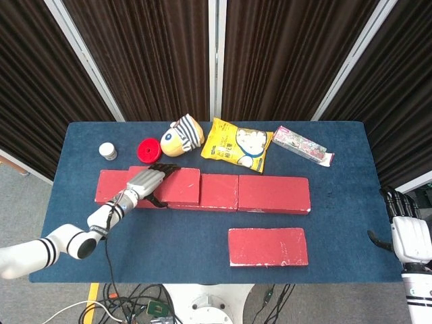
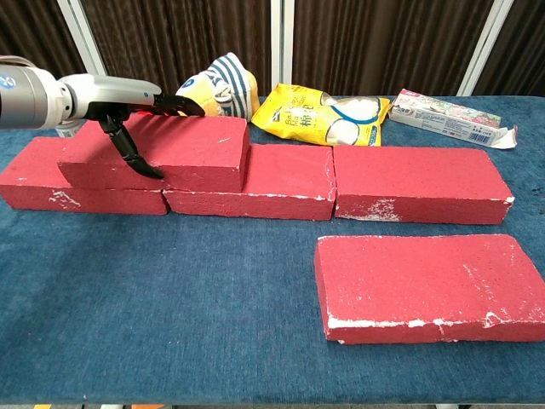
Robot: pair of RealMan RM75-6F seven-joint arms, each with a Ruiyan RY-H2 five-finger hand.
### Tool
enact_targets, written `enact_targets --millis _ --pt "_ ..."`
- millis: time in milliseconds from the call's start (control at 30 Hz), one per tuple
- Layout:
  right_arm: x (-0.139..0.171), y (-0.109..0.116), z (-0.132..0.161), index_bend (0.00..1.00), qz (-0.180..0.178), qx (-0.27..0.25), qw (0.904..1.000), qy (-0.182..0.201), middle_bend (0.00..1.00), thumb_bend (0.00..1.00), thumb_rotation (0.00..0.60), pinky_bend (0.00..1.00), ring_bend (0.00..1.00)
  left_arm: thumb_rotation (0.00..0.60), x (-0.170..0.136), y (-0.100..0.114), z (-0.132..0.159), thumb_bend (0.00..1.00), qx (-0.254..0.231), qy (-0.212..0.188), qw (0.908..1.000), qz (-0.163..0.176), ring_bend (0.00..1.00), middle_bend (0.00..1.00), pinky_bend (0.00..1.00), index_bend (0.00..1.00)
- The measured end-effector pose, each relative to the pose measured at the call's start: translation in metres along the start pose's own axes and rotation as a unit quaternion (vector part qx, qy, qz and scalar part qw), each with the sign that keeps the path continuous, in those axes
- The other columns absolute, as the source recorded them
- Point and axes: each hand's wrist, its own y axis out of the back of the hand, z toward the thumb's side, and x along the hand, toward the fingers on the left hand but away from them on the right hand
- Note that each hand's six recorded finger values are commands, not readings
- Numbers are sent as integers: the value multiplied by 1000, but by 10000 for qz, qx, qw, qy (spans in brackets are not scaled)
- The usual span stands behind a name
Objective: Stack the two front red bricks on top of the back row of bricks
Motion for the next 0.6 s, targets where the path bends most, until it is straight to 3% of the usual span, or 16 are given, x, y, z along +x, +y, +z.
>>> enact_targets --millis 367,600 --pt "0 4 -4 0 -44 -13 10000 1 0 135 600 0 0 600 -12 11 10 148 -103 -170 9996 181 0 0 0 4" --pt "3 8 1 0 -92 -35 9999 102 0 121 600 0 0 600 -35 37 11 147 -93 -261 9971 709 0 0 0 3"
